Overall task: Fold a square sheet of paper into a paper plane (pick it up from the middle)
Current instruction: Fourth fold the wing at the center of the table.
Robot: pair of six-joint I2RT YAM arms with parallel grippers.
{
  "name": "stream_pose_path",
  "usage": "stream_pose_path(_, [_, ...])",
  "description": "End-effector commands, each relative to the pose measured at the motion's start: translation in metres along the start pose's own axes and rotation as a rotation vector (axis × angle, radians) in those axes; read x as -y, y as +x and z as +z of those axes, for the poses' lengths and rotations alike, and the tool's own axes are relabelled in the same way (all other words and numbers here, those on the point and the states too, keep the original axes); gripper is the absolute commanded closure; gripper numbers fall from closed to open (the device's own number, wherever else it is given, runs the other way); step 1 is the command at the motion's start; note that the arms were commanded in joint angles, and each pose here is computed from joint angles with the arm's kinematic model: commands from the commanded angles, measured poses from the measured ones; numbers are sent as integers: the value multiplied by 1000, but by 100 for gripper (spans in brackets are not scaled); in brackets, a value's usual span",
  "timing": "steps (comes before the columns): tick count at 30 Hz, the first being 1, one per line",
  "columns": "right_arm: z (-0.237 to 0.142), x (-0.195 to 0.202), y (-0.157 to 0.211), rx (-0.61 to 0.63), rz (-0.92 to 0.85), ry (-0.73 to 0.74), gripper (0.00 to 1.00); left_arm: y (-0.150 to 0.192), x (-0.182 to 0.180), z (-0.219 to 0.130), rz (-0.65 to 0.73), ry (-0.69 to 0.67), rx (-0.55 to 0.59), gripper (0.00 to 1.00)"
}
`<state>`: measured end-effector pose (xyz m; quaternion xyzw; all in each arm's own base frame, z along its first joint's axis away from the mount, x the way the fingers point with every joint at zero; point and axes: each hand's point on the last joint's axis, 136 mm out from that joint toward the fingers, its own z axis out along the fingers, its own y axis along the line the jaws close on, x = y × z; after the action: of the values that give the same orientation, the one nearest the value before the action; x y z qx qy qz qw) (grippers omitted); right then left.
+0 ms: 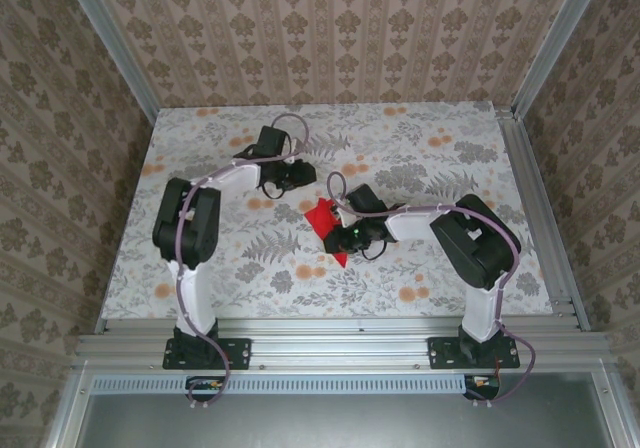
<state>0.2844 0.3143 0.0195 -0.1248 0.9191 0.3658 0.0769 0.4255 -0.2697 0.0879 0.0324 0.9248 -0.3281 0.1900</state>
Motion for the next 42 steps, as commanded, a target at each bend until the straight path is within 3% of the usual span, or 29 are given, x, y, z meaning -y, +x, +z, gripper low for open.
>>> stream_pose_path(1, [-13,-4,15,-46,56,23,76,18,22,-27,51,24,-5,70])
stream_pose_path(5, [-36,-19,1,24,50,5,73,54,30,-35,49,30,-45,68])
stream_pose_path(15, [-49,10,-12,61,120,35,72,121,27,-12,20,80,-146,69])
stream_pose_path(30, [-23,25,-13,8,156,9,68,128,17,-4,27,70,-181,70])
stream_pose_path(42, [-20,17,-13,12,156,-49,67,144,29,-32,-52,117,-170,60])
